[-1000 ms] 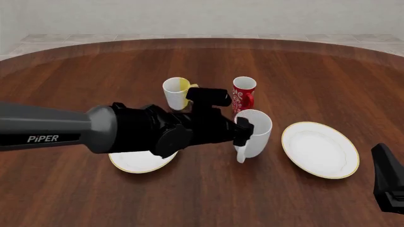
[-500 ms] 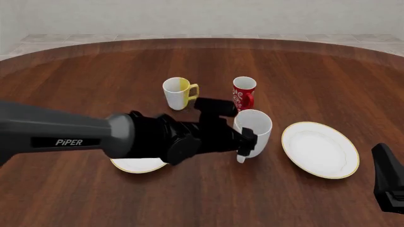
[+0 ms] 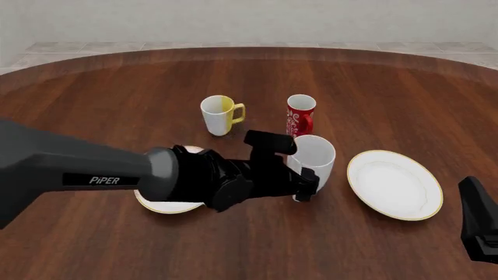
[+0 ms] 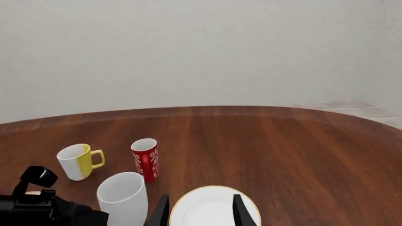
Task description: Put the white mug on the left plate.
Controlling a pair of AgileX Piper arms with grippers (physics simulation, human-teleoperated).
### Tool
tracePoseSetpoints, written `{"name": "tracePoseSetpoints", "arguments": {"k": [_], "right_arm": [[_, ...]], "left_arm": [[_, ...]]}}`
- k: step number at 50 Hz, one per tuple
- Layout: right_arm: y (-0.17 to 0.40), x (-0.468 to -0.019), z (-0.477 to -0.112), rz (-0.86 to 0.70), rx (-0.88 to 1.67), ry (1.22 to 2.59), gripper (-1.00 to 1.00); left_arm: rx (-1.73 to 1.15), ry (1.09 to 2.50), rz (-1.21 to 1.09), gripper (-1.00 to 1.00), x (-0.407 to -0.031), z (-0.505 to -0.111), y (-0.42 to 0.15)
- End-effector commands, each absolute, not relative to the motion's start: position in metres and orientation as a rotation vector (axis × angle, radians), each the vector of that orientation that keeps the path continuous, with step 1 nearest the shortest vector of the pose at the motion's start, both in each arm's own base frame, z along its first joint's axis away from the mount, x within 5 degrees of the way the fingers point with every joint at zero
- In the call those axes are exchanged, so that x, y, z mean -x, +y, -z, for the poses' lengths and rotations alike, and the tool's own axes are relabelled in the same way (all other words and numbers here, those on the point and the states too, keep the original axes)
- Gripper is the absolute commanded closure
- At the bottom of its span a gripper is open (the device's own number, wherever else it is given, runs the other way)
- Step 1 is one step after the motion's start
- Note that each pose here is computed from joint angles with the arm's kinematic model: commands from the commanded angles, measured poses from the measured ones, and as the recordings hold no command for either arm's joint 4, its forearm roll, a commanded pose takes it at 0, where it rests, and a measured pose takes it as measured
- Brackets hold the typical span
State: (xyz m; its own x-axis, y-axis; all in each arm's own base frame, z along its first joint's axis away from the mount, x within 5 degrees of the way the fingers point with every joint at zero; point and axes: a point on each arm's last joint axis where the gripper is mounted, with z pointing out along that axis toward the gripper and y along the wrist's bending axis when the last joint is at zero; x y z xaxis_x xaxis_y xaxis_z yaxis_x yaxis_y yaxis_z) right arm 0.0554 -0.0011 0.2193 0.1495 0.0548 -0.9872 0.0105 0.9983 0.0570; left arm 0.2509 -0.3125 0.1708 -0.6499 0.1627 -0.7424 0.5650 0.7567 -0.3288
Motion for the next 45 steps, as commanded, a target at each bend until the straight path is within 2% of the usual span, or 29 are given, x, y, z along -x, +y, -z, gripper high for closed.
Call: {"name": "tracePoseSetpoints", "arguments": {"k": [1,45], "right_arm": [[-0.001,-0.055,-0.219,-0.032,-0.057,1.42,-1.0],[-0.001,-0.055,-0.219,-0.032,-0.061,1.418,-1.0]], "left_arm": [[-0.551,2.233,0.712,-1.0,-0.251,-0.165,-0.314],[-0.564,2.269,0.716,-1.0,-0.248,-0.146,-0.327]]}}
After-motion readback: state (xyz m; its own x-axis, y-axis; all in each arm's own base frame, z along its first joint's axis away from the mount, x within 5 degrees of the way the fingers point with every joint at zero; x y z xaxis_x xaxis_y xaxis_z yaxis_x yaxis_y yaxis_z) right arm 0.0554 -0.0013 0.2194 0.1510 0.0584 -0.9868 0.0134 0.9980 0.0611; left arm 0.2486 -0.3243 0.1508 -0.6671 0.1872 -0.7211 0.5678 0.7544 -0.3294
